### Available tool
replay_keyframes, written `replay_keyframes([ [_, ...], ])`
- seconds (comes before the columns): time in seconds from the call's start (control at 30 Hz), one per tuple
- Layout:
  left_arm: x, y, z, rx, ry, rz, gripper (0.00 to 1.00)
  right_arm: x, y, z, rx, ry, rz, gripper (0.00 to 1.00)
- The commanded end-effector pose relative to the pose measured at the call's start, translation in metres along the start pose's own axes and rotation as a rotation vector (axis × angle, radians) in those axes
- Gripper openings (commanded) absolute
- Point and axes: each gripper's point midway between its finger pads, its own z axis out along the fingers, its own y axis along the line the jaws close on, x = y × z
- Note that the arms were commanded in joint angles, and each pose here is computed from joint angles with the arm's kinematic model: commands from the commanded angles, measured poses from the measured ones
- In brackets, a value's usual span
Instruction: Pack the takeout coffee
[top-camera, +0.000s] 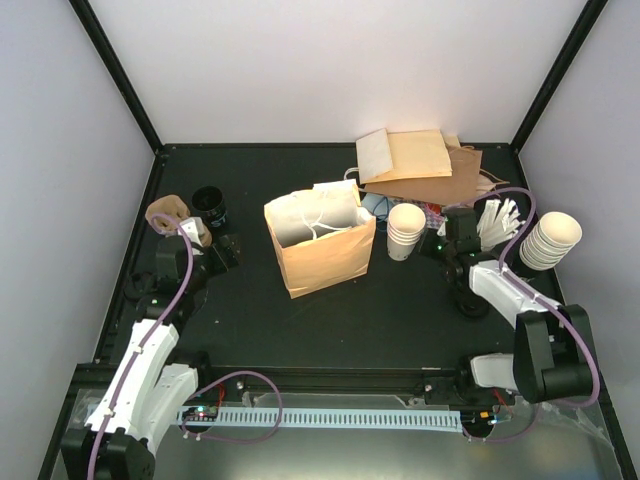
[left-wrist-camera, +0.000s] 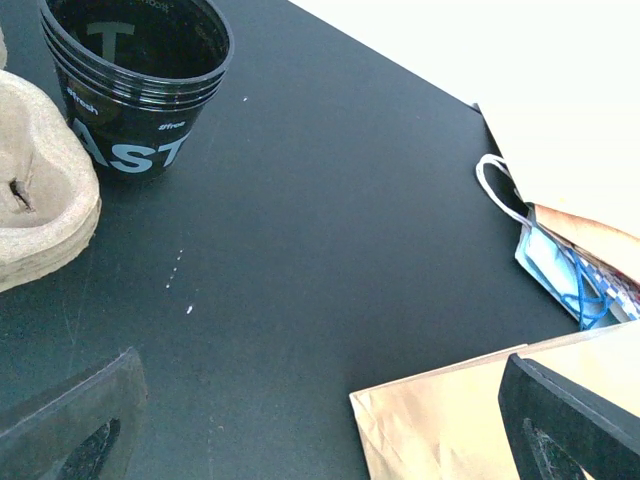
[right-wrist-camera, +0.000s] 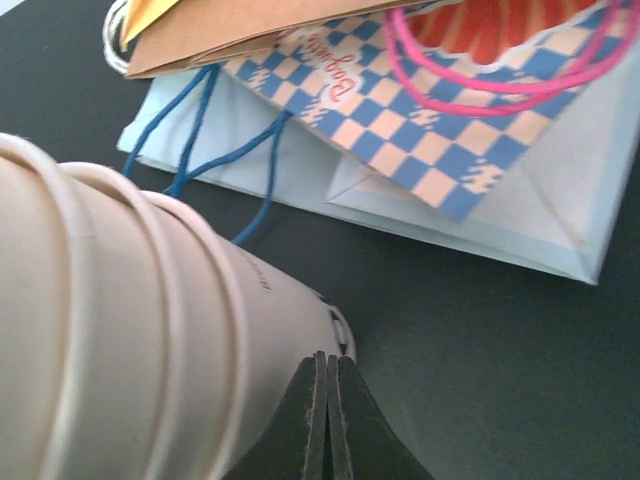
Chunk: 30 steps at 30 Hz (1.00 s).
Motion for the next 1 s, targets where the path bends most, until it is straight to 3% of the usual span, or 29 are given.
replay_keyframes([
  [0.0,-0.007,-0.004,0.001,0.030,-0.022,0.012,0.99,-0.008,0.027,0.005,-0.137,0.013,-0.019,0.01],
  [0.2,-0.009,-0.004,0.000,0.028,-0.027,0.016,0.99,0.002,0.025,0.012,-0.137,0.056,-0.034,0.01],
  [0.47,-0.010,-0.004,0.000,0.032,-0.030,0.021,0.99,-0.017,-0.052,-0.002,0.325,-0.045,0.016,0.01],
  [0.7,-0.010,-0.009,-0.001,0.059,-0.029,0.024,0.99,-0.025,-0.077,-0.007,0.470,-0.057,0.023,0.01],
  [0.97,-0.012,-0.016,-0.002,0.097,-0.032,0.015,0.99,-0.017,-0.096,0.005,0.600,0.059,-0.036,0.01],
])
